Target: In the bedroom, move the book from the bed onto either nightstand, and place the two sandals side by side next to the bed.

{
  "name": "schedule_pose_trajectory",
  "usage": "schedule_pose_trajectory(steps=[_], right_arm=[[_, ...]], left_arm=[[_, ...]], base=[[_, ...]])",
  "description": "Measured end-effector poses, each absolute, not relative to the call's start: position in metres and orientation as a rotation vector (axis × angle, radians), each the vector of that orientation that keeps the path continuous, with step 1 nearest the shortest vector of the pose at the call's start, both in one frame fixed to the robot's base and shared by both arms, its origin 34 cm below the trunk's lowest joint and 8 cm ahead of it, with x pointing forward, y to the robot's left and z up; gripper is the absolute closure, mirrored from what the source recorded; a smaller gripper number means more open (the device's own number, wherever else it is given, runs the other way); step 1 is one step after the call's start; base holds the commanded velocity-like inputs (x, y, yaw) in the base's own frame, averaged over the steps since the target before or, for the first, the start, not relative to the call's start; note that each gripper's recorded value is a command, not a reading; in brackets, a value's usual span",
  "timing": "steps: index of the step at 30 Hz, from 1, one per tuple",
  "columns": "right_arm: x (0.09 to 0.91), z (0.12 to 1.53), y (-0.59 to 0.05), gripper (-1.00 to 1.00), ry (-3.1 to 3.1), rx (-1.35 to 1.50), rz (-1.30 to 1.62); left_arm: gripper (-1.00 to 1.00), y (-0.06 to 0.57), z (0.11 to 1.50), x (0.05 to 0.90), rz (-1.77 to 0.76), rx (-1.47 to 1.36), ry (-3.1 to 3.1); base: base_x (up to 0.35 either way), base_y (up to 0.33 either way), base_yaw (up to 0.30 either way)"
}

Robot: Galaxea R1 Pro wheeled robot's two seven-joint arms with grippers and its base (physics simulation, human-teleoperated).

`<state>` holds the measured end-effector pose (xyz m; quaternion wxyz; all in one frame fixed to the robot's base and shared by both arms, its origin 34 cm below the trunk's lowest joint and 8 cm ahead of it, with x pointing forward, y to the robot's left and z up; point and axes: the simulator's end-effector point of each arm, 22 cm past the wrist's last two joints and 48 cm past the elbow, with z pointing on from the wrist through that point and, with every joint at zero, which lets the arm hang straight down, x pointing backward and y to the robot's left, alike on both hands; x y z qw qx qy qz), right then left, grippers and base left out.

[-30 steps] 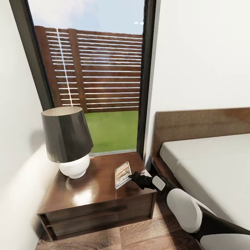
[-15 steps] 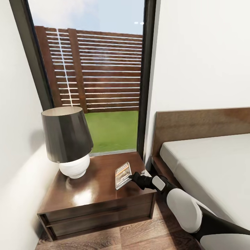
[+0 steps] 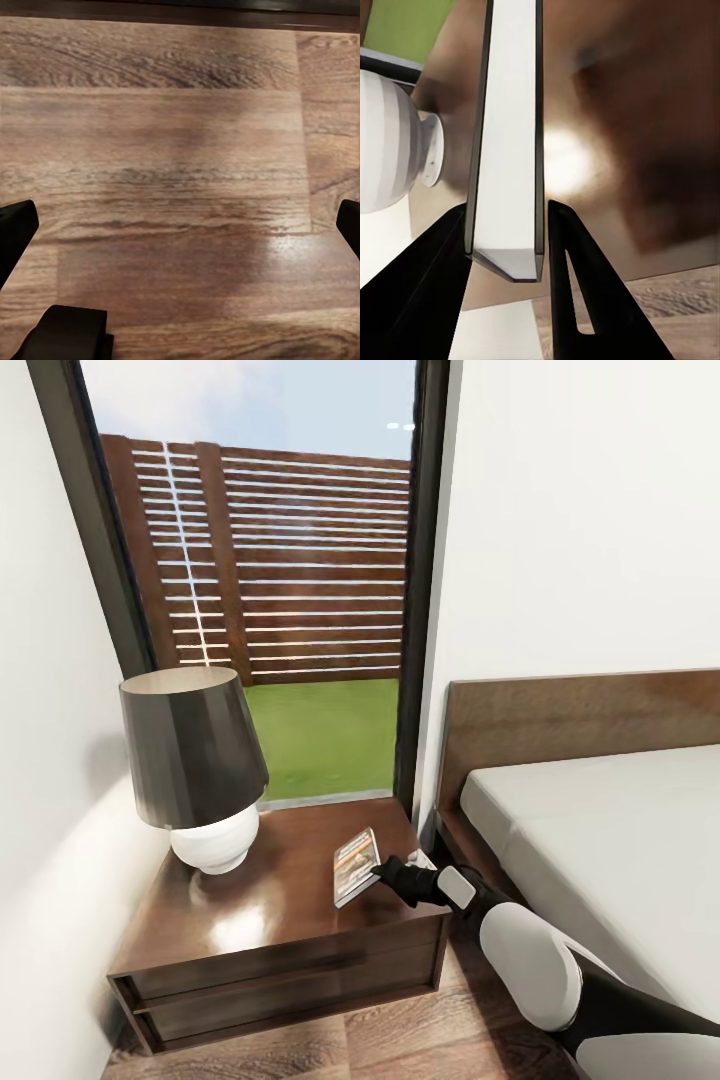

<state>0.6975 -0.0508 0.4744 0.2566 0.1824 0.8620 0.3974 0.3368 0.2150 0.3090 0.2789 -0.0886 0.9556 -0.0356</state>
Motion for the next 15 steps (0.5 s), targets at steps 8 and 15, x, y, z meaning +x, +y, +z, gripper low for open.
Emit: schedule_pose_trajectory(steps=[8, 15], right_arm=[[0.698, 0.4739, -0.0515, 1.0, 2.341, 0.497, 1.071], [0.698, 0.4735, -0.0519, 1.0, 2.342, 0.498, 1.067]], left_arm=[[-1.0, 0.2149, 0.3091, 0.3368, -0.096, -0.237, 2.563], [-1.0, 0.215, 0.309, 0.3367, -0.095, -0.236, 2.564]], base=[[0.0, 0.0, 0.0], [0.0, 0.0, 0.0]])
